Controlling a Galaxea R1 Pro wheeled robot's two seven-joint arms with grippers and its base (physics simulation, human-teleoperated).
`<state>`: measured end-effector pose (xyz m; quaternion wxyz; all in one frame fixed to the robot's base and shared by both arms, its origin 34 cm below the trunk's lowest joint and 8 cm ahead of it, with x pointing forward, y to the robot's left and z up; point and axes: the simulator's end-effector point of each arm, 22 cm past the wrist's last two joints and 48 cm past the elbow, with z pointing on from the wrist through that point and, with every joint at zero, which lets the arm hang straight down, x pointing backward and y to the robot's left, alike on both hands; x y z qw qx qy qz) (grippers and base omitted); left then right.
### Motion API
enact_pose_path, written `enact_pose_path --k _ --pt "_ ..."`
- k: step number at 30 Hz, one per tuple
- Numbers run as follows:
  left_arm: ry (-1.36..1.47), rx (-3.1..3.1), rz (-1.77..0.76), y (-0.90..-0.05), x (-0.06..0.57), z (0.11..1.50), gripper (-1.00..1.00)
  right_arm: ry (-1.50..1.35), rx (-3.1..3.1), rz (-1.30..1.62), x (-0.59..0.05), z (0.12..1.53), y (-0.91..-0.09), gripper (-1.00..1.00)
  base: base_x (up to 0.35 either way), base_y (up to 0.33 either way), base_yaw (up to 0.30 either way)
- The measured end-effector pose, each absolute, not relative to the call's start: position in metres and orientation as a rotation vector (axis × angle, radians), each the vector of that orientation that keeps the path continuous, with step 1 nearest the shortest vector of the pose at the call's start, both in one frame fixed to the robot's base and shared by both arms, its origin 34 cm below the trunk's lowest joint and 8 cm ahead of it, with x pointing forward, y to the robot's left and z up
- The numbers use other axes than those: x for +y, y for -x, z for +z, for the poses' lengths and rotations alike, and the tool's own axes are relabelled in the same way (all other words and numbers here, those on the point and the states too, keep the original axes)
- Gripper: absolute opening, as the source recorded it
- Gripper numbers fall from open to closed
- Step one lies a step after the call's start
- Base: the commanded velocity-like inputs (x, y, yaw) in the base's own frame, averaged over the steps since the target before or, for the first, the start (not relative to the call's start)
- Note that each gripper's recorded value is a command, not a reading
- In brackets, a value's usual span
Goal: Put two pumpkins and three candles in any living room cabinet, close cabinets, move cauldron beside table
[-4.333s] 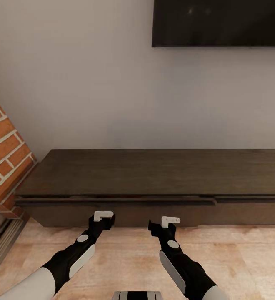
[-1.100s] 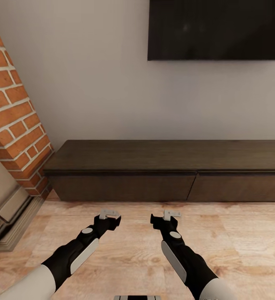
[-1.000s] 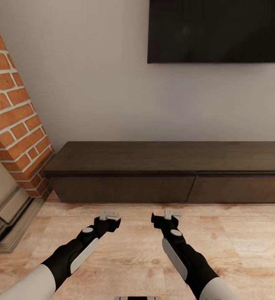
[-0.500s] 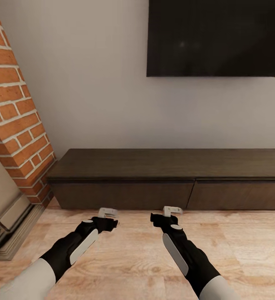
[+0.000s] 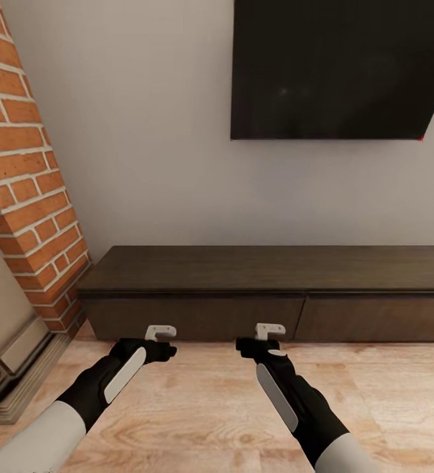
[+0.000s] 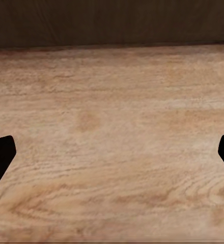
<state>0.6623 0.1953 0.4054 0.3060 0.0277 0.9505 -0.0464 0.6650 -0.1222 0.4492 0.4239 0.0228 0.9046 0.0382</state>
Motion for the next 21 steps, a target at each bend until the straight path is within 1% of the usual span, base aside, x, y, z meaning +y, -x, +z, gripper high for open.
enact_pose_path --k 5,21 --pt "-0.066 2.566 -0.124 -0.659 0.203 0.418 1.0 -0.041 2.272 0.097 -0.122 0.463 -0.663 1.0 0.0 0.0 0.0" --pt "-0.093 2.556 -0.144 -0.655 0.199 0.465 1.0 -0.052 2.209 0.108 -0.124 0.506 -0.666 1.0 0.0 0.0 0.0"
